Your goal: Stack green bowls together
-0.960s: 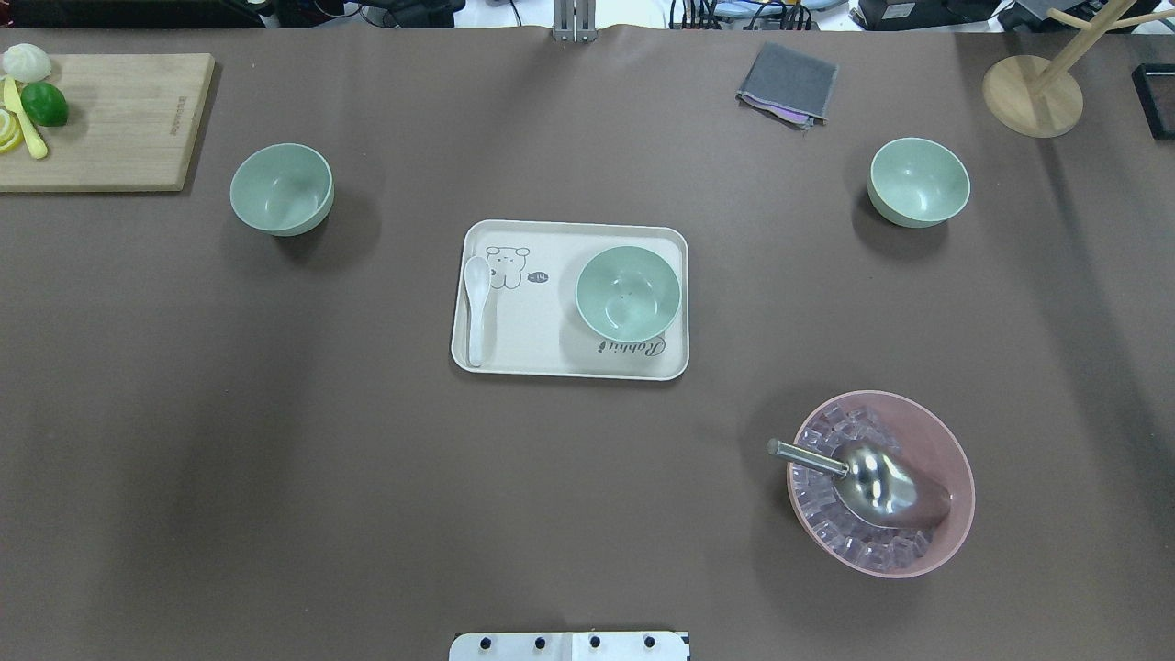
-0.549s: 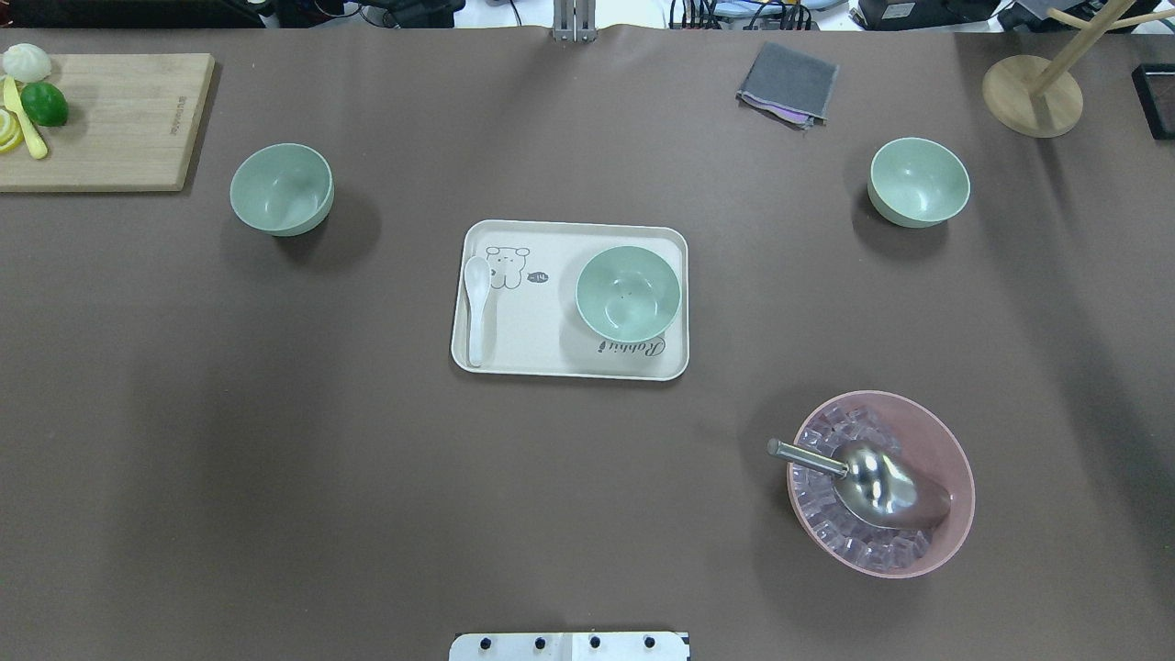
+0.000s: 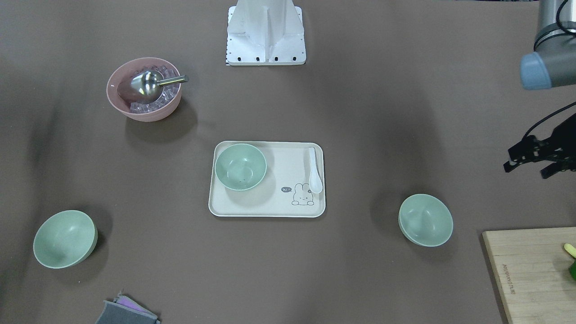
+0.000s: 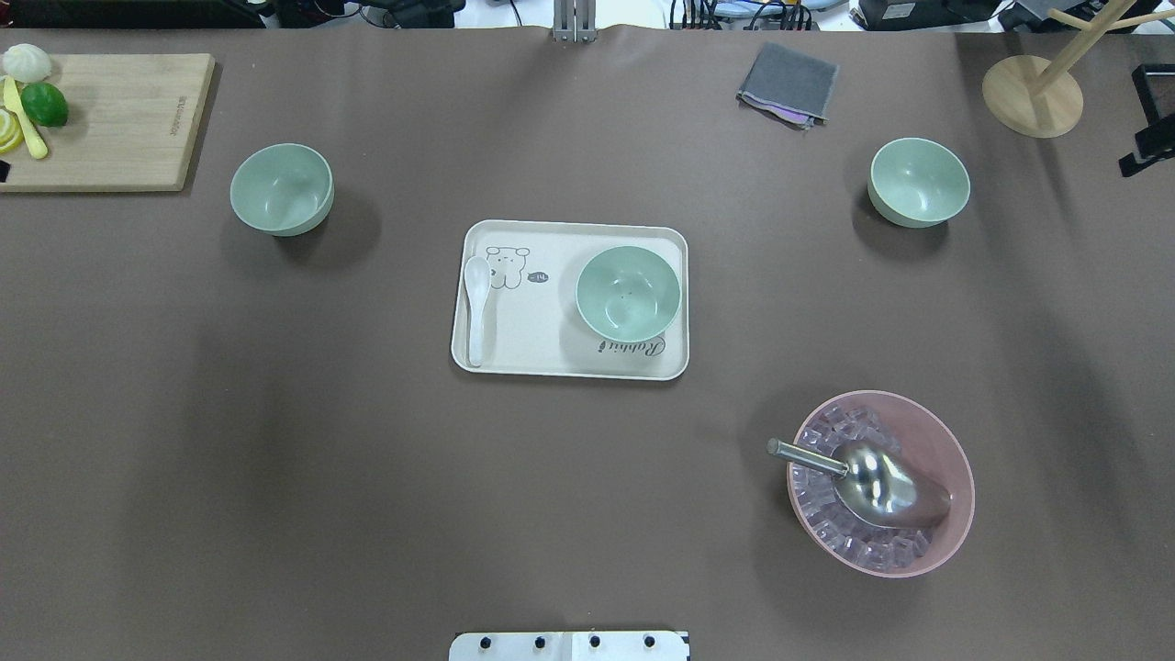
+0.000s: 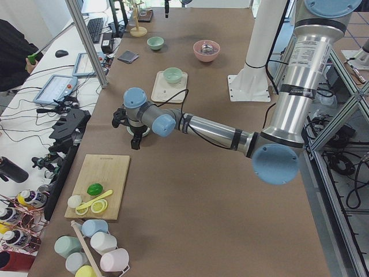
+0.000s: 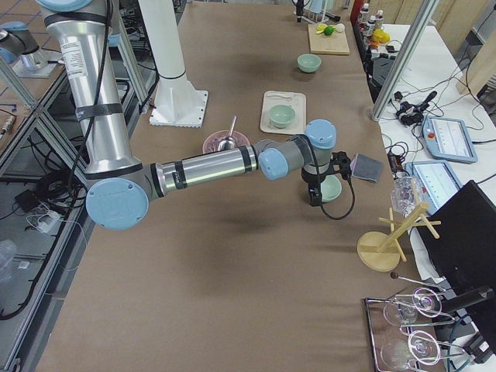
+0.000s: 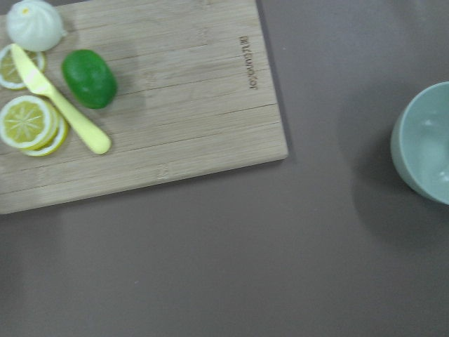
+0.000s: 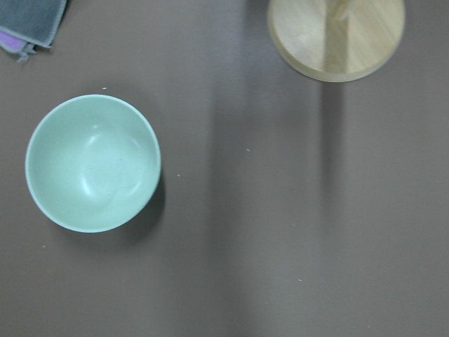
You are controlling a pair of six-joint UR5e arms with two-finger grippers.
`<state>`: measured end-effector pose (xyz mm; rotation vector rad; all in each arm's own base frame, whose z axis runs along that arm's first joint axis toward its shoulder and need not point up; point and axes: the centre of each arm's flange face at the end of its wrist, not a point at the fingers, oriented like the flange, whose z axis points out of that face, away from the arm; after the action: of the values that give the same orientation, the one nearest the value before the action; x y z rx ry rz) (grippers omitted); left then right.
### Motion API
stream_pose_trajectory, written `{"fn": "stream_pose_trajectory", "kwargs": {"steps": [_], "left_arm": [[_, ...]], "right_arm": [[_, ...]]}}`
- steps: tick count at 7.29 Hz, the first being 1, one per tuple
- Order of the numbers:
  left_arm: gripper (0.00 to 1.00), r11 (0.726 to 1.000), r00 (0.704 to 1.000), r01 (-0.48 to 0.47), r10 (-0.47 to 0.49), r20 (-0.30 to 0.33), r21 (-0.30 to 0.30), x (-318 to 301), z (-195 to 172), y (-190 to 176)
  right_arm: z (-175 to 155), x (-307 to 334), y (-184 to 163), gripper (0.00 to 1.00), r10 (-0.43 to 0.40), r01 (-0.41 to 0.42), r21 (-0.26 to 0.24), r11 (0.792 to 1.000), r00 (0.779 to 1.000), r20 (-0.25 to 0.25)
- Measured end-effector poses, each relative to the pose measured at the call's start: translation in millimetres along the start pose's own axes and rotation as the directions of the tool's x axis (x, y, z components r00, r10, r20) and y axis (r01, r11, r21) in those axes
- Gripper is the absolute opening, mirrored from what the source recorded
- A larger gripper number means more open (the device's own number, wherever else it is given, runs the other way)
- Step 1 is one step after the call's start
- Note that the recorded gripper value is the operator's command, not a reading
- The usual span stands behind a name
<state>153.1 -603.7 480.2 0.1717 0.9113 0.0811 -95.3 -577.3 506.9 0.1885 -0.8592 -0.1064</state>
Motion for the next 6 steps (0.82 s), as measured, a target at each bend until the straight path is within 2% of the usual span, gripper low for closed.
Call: {"fn": "stream_pose_trajectory", "kwargs": {"steps": [1,2,4,6], "left_arm": [[0.98,0.999,1.000,0.018,-0.018,-0.015,-0.029,27.7,31.4,-11.2],[0.98,0.999,0.999,0.016,-0.017,-0.033,-0.033,42.2,53.4,-15.4],[0.98,1.000,0.998,0.025,-0.026,-0.059,-0.014,47.7,79.9,-26.6],[0.97,1.000,1.000,0.019,-0.019,-0.025,0.005,59.2,101.9,-40.4]], "right_arm": [[10.0,-6.6,0.0,1.00,-0.024,0.024,0.004,1.000,1.000,0.013],[18.0,-12.8,-1.9,1.00,-0.026,0.026,0.001,1.000,0.999,0.021],[25.7,-22.6,-12.0,1.00,-0.021,0.021,-0.006,1.000,0.999,0.034],[23.8,-29.7,-19.6,1.00,-0.028,0.028,0.001,1.000,0.999,0.039]]}}
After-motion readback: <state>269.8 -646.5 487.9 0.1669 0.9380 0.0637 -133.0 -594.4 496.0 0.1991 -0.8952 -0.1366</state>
